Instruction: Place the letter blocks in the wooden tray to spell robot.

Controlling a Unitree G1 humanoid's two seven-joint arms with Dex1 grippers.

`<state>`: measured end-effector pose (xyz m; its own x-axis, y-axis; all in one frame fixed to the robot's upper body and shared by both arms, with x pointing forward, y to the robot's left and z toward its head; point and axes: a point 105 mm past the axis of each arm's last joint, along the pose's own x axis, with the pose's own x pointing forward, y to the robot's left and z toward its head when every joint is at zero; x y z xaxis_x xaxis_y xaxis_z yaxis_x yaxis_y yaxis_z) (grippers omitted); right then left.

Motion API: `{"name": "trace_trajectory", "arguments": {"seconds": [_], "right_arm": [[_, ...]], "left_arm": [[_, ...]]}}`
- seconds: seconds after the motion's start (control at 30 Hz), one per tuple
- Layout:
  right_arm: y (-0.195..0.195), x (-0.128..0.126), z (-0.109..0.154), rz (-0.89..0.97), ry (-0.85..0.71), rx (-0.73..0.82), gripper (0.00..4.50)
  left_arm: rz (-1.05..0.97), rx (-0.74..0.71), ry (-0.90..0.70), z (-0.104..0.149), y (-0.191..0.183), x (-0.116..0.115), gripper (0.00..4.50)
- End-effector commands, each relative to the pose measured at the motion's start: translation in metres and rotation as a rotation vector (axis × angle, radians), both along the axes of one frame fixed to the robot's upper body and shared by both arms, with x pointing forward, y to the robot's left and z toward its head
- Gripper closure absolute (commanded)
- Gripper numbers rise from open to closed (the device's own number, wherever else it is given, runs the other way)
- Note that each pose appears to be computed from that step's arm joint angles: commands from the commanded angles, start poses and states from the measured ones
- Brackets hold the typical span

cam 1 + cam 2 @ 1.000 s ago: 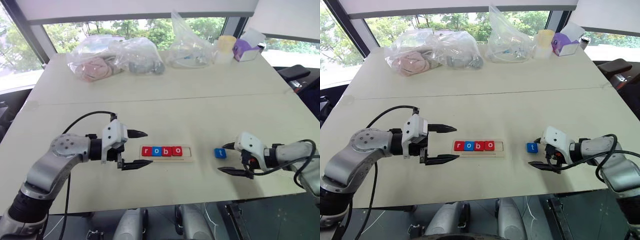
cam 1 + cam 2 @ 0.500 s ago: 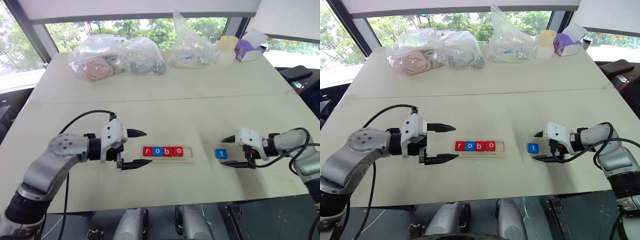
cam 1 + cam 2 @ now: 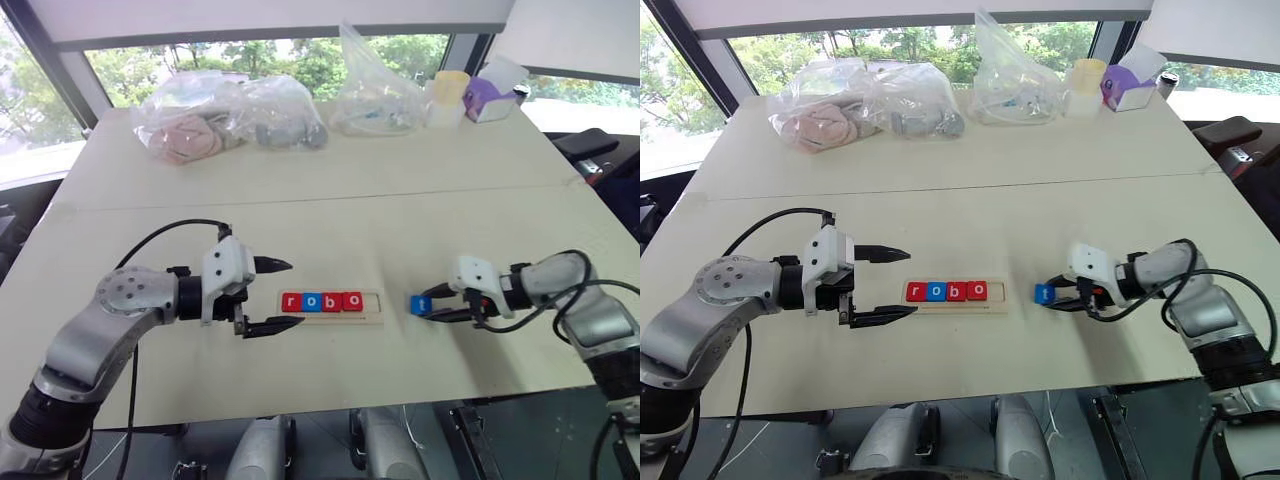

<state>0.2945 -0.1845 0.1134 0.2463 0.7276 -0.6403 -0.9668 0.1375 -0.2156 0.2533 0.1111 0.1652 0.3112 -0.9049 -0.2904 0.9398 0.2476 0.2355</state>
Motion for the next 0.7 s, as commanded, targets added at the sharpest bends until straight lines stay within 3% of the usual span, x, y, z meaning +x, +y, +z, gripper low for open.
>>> {"name": "trace_trajectory", "arguments": {"seconds": [0.03, 0.7], "right_arm": [[0.023, -0.002, 0.015, 0.068, -0.023, 0.027, 3.35], [0.045, 0.013, 0.000, 0.122, -0.030, -0.029, 3.35]], "left_arm": [[-0.014, -0.014, -0.047, 0.011, -0.002, -0.003, 0.00], [0.015, -0.022, -0.049, 0.010, 0.000, -0.006, 0.00]]}}
